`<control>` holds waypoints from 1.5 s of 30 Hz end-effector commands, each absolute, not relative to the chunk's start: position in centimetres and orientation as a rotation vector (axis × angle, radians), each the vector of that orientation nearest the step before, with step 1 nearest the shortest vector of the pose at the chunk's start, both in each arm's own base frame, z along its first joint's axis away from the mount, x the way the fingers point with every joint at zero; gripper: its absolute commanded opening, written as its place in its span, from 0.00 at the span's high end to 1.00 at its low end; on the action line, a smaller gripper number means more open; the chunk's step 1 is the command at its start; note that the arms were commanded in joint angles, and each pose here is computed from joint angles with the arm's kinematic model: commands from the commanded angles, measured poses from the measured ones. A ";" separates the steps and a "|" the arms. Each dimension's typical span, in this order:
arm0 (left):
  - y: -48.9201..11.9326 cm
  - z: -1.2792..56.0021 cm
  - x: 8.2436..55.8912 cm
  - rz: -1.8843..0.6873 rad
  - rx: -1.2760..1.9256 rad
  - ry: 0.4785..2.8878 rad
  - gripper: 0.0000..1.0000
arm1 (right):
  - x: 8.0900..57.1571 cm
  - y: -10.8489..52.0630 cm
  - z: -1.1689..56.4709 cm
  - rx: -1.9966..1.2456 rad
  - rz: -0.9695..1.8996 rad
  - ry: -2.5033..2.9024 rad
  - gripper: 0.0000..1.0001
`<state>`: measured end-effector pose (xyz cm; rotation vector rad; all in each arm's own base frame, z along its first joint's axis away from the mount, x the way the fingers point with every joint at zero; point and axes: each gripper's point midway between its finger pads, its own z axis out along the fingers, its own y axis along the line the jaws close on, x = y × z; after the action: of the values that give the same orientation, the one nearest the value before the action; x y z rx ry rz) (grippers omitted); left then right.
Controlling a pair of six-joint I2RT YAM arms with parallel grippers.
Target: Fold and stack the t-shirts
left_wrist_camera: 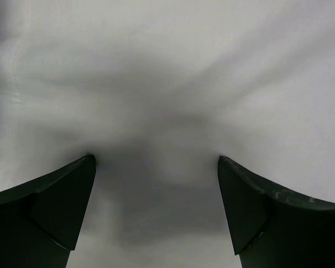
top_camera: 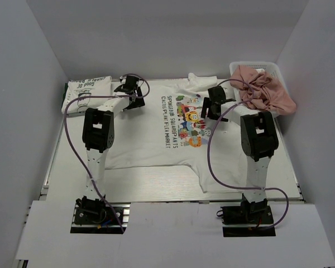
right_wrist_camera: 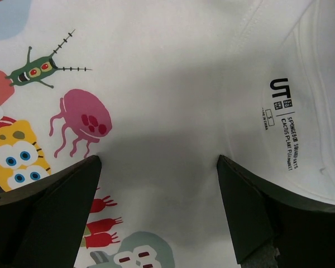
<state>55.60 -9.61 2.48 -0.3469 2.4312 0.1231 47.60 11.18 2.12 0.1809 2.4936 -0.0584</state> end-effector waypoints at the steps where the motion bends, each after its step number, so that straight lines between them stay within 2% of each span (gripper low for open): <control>1: -9.2 2.3 56.5 0.076 -0.345 2.452 0.00 | 49.2 11.5 1.3 0.173 -0.066 2.468 0.09; 5: -8.4 3.8 57.4 0.071 -0.331 2.432 0.00 | 51.3 12.8 3.6 0.130 0.028 2.404 0.09; 7: -8.4 7.2 57.6 0.055 -0.319 2.383 0.00 | 51.3 13.2 4.9 0.077 0.013 2.388 0.09; 8: -8.4 8.2 57.0 0.044 -0.315 2.386 0.00 | 51.5 13.8 8.0 0.055 0.043 2.327 0.09; 10: -8.8 11.6 54.7 -0.002 -0.334 2.357 0.00 | 50.0 14.0 8.2 0.019 0.050 2.332 0.09; 11: -8.7 12.6 53.6 -0.015 -0.361 2.349 0.00 | 49.7 14.2 12.3 0.027 0.091 2.250 0.09; 12: -8.4 10.7 50.5 -0.009 -0.393 2.420 0.00 | 47.8 14.3 10.7 0.009 0.100 2.289 0.09; 13: -8.0 11.1 48.8 -0.004 -0.437 2.428 0.00 | 47.0 14.7 12.8 0.019 0.137 2.246 0.09; 14: -7.6 14.0 46.9 -0.048 -0.560 2.364 0.00 | 46.6 14.9 13.7 0.020 0.154 2.215 0.09; 15: -6.4 11.1 42.9 0.025 -0.644 2.436 0.00 | 43.9 15.1 14.3 -0.002 0.190 2.193 0.09; 17: -5.5 10.0 37.5 0.022 -0.810 2.428 0.00 | 42.5 15.2 14.8 0.021 0.226 2.172 0.09; 20: -3.3 7.1 31.5 0.115 -0.972 2.437 0.00 | 39.1 14.6 14.5 0.069 0.255 2.197 0.09; 23: -1.9 6.5 27.1 0.153 -1.061 2.415 0.00 | 34.0 13.5 12.3 0.117 0.294 2.232 0.09; 26: -1.2 5.8 24.7 0.162 -1.092 2.386 0.00 | 32.1 12.9 12.6 0.127 0.319 2.216 0.09; 33: 0.5 3.6 22.0 0.242 -1.192 2.366 0.00 | 27.3 10.2 10.8 0.208 0.255 2.291 0.09; 35: 0.0 3.4 22.1 0.218 -1.195 2.382 0.05 | 25.7 9.2 10.2 0.232 0.221 2.327 0.09; 40: -0.2 2.4 21.3 0.202 -1.211 2.414 0.29 | 22.2 6.8 9.7 0.397 0.123 2.402 0.09; 45: 0.2 1.4 21.7 0.206 -1.208 2.392 0.32 | 19.2 6.0 9.6 0.429 0.107 2.473 0.09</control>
<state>20.71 -0.03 1.49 -1.1942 2.4380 0.2285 21.66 7.11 10.14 0.3632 2.4001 0.1622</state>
